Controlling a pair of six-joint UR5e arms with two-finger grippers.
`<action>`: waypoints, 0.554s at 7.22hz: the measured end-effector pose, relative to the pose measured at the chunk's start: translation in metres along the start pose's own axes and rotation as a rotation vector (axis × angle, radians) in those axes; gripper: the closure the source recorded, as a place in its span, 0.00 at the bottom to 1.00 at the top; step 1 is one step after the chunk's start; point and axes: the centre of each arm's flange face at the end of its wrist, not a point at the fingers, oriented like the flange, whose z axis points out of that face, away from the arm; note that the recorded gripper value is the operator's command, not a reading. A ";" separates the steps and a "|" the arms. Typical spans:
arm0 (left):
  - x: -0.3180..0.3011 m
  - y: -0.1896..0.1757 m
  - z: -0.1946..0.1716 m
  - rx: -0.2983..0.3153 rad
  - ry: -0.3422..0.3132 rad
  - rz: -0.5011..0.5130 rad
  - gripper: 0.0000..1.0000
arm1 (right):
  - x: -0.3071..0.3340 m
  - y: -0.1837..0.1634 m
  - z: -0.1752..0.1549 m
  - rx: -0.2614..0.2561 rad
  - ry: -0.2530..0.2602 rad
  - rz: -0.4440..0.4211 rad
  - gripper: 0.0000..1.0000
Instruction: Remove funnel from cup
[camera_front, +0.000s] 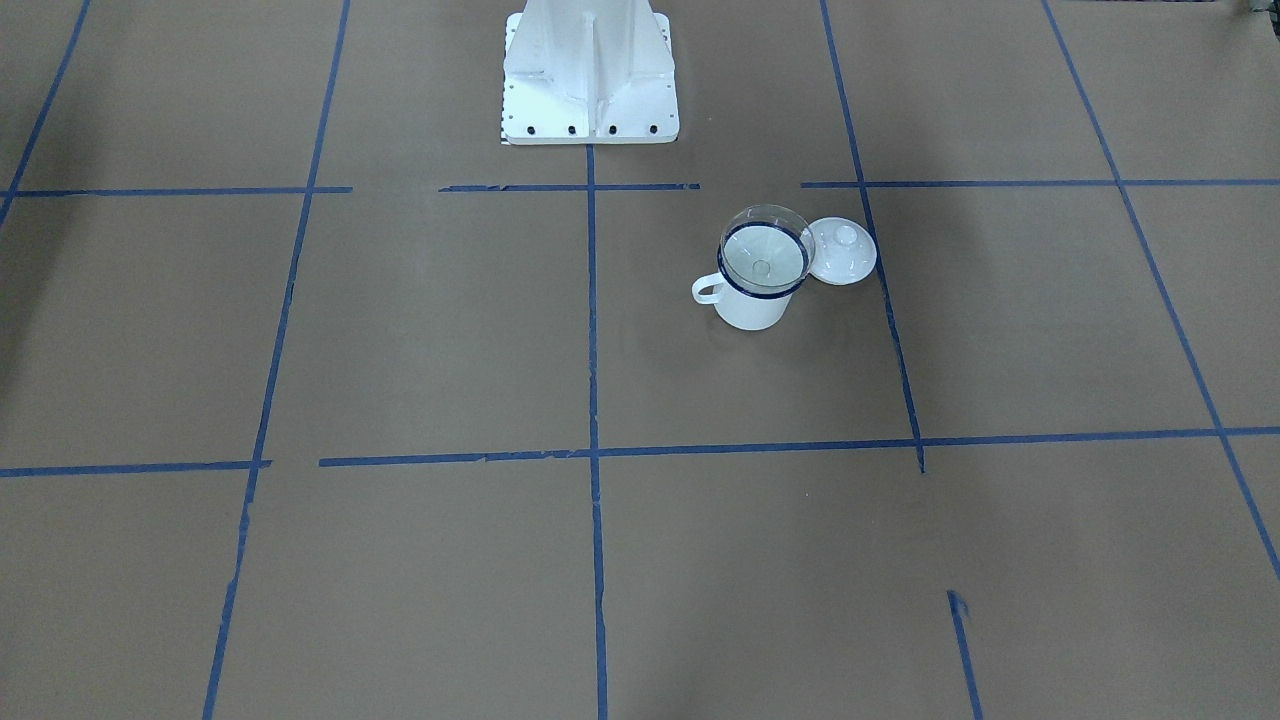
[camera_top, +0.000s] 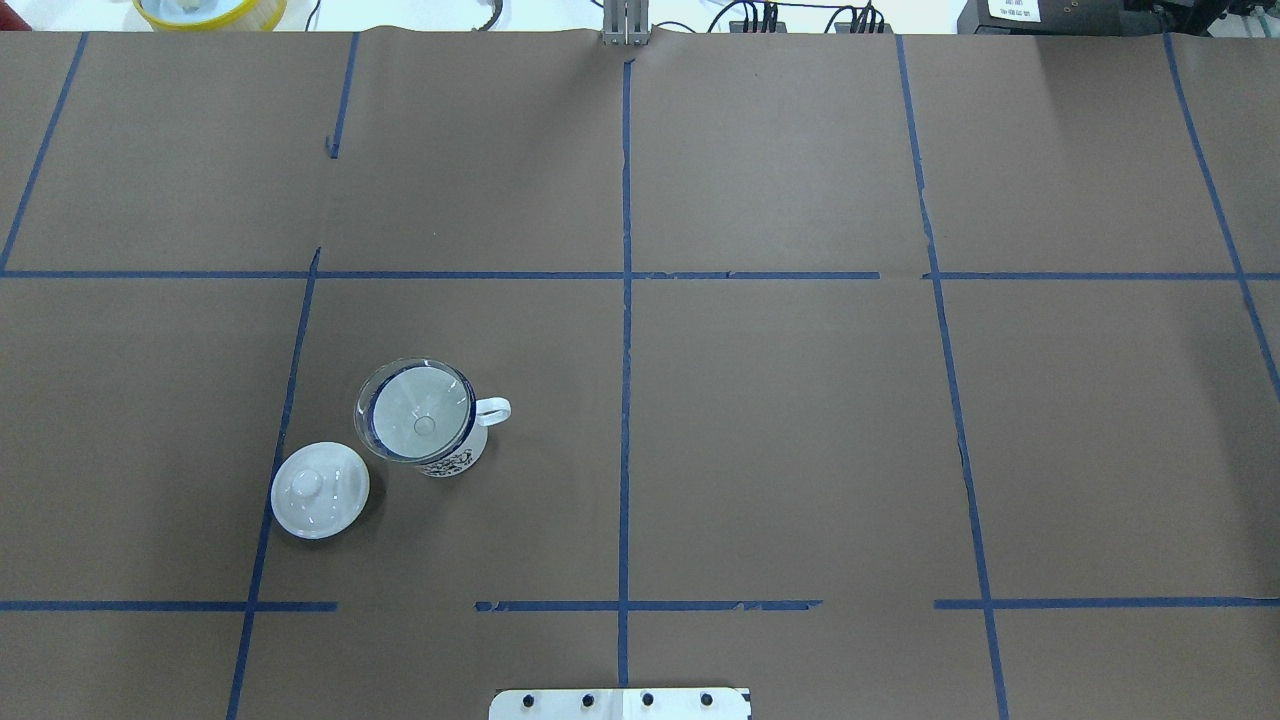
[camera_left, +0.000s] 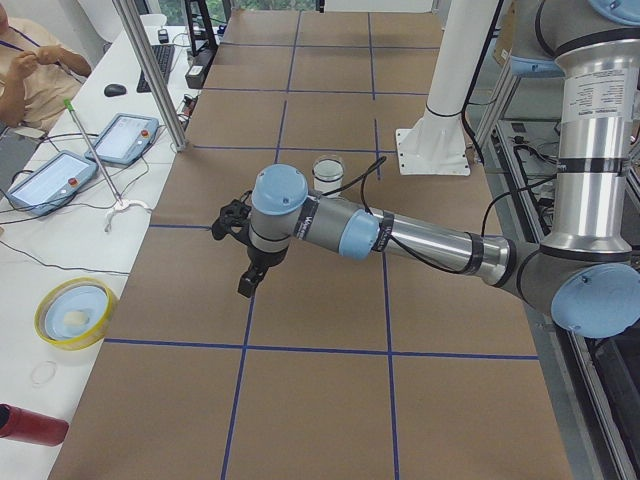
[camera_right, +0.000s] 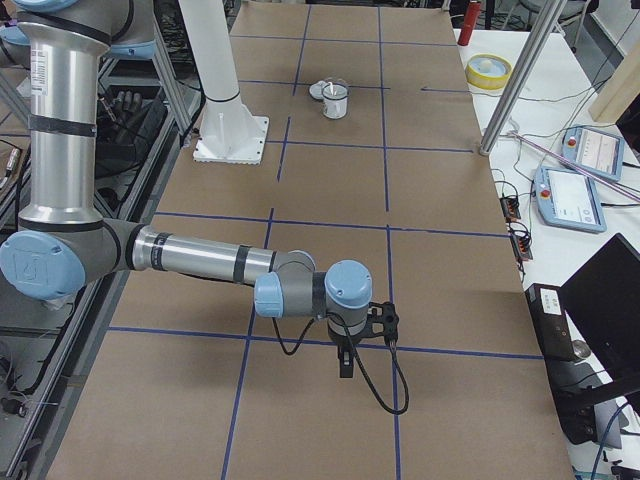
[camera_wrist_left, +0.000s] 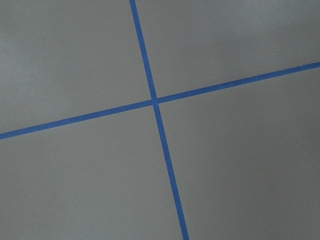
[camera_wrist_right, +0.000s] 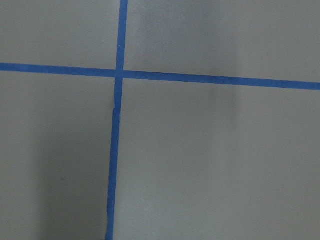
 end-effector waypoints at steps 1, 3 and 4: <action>-0.004 -0.010 0.002 0.068 -0.007 0.001 0.00 | 0.000 0.000 0.000 0.000 0.000 0.000 0.00; -0.002 -0.011 0.014 0.126 0.013 -0.091 0.00 | 0.000 0.000 0.000 0.000 0.000 0.000 0.00; 0.027 -0.020 0.038 0.104 0.072 -0.135 0.00 | 0.000 0.000 0.000 0.000 0.000 0.000 0.00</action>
